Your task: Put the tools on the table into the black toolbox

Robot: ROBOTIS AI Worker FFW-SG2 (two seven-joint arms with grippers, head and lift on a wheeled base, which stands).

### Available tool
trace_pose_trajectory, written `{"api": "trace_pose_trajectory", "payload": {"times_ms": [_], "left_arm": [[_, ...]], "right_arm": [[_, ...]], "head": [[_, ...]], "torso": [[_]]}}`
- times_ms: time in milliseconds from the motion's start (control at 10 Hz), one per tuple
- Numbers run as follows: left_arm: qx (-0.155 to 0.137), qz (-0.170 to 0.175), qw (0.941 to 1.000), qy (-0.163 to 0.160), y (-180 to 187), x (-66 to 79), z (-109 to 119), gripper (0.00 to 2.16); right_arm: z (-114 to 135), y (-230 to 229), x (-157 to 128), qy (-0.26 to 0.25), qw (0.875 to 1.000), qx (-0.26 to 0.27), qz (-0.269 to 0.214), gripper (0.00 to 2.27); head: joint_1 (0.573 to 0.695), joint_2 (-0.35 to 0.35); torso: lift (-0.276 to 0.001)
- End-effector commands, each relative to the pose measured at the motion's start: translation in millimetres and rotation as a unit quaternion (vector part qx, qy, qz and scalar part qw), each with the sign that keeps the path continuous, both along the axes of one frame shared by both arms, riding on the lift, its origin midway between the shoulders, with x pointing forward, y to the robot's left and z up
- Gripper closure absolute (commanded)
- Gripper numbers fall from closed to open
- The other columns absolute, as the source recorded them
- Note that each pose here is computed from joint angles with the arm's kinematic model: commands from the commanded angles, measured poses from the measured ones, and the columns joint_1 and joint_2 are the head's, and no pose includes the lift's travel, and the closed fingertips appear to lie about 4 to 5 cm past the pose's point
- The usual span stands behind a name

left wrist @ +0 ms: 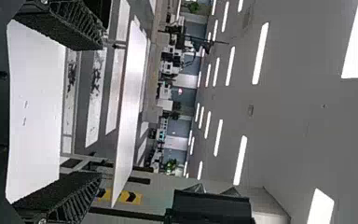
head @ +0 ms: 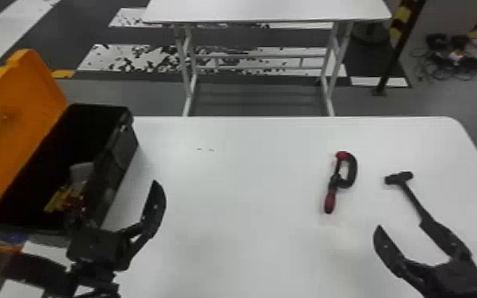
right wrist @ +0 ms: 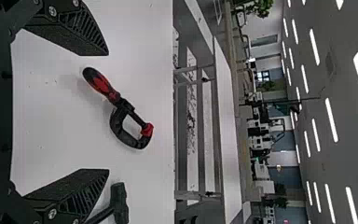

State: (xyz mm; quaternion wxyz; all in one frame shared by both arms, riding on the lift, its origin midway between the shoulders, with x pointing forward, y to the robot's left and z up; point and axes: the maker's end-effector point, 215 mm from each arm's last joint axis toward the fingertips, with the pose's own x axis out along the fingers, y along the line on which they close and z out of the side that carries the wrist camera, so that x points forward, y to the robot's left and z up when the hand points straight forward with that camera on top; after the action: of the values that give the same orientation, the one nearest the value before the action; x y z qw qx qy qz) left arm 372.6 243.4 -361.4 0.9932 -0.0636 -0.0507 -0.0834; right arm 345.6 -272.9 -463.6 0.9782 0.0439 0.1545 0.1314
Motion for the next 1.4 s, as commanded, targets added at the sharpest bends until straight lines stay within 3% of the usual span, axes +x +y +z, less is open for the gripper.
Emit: {"api": "trace_pose_trajectory", "payload": {"times_ms": [0, 300, 900, 1300], "left_arm": [[0.004, -0.019, 0.9998, 0.010, -20, -5.6, -11, 0.03], [0.004, -0.032, 0.9993, 0.021, -32, -18.1, -26, 0.04], [0.007, -0.038, 0.9985, 0.038, -37, -29.2, -42, 0.04], [0.013, -0.042, 0.9980, 0.046, -40, -36.5, -49, 0.04]], "right_arm": [[0, -28, 6, 0.017, 1.000, -0.003, -0.014, 0.13], [-3, -58, 15, 0.046, 0.999, 0.007, -0.022, 0.14], [-12, -143, 29, 0.100, 0.994, -0.025, -0.022, 0.14], [-26, -159, 43, 0.149, 0.987, -0.058, 0.003, 0.14]], "head": [[0.695, -0.020], [0.695, -0.155], [0.695, -0.287], [0.695, -0.348]], "torso": [[-0.075], [-0.075], [-0.075], [-0.075]]}}
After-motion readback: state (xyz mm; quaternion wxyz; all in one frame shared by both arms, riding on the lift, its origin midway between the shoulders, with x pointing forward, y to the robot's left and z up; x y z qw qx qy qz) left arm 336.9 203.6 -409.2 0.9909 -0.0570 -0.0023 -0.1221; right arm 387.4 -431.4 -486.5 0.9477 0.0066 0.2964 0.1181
